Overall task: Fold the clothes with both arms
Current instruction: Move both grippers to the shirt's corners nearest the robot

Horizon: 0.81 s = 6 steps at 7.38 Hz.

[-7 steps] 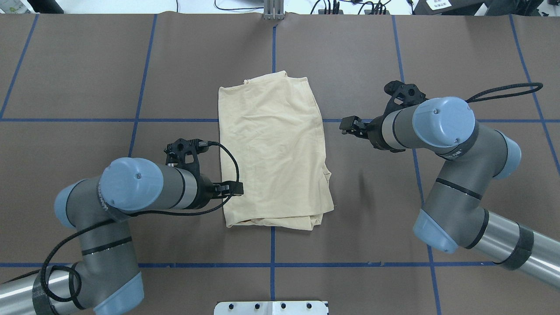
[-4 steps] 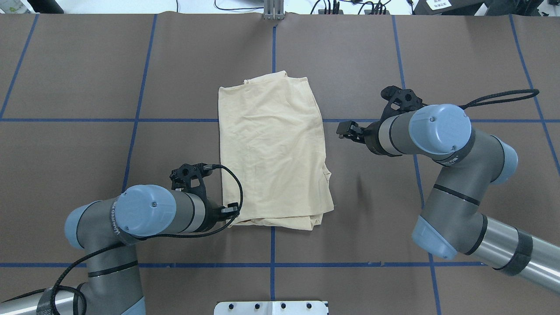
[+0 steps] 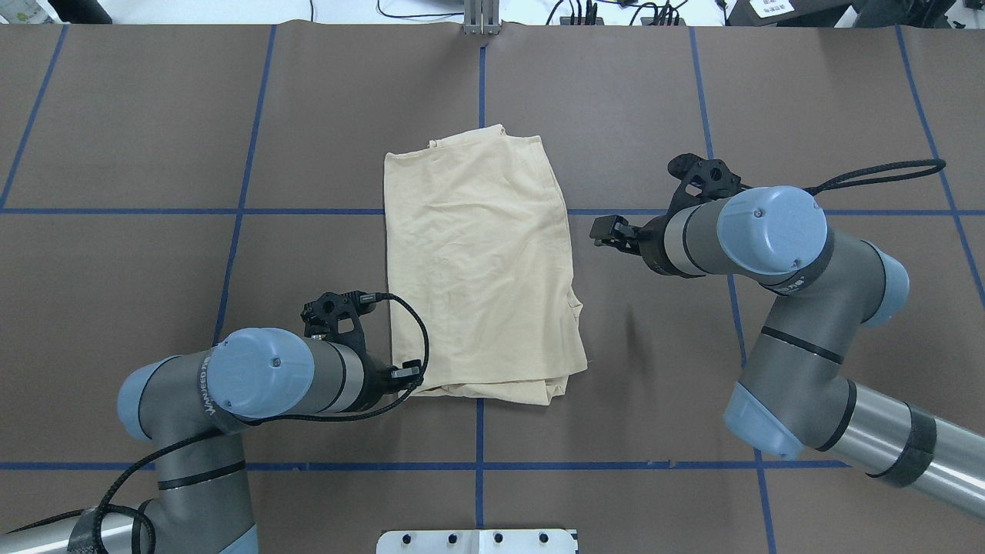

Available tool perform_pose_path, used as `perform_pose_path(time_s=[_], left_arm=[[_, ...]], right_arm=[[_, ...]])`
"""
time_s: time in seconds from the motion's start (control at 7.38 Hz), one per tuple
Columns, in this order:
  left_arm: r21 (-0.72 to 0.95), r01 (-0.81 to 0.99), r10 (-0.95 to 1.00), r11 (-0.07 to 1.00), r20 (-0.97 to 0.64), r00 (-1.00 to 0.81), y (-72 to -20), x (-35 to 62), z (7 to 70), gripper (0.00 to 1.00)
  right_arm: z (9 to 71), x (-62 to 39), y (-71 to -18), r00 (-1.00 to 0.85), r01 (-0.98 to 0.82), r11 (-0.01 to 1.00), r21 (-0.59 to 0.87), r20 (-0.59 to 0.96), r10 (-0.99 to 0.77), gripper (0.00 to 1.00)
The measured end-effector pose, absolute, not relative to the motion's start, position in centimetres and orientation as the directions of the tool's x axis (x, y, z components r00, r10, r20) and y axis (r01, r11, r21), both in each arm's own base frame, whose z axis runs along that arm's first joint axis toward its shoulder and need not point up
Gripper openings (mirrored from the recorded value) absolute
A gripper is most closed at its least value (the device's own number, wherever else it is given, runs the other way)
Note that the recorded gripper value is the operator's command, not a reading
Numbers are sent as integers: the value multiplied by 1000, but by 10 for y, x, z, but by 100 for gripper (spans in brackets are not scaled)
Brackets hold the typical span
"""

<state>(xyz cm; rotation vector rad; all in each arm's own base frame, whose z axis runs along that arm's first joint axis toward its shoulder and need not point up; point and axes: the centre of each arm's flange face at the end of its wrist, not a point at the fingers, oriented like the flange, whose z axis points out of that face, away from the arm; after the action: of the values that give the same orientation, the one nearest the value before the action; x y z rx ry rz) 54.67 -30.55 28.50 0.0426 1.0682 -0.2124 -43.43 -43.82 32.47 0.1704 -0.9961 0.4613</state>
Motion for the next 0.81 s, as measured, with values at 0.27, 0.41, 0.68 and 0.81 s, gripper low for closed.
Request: perform_pose_path(time_s=[0.27, 0.41, 0.68, 0.81], left_arm=[[-69, 190, -152, 979, -871, 467, -304, 550, 286, 41], [-70, 185, -151, 980, -870, 470, -302, 552, 287, 41], [-71, 179, -149, 981, -868, 473, -299, 556, 288, 37], [-71, 176, -148, 982, -869, 471, -298, 557, 287, 22]], right_arm=[[324, -435, -437, 457, -447, 892, -69, 840, 294, 100], [324, -436, -437, 457, -447, 892, -69, 840, 294, 100], [324, -436, -437, 457, -446, 893, -69, 840, 293, 100], [324, -437, -436, 456, -445, 893, -71, 840, 294, 100]])
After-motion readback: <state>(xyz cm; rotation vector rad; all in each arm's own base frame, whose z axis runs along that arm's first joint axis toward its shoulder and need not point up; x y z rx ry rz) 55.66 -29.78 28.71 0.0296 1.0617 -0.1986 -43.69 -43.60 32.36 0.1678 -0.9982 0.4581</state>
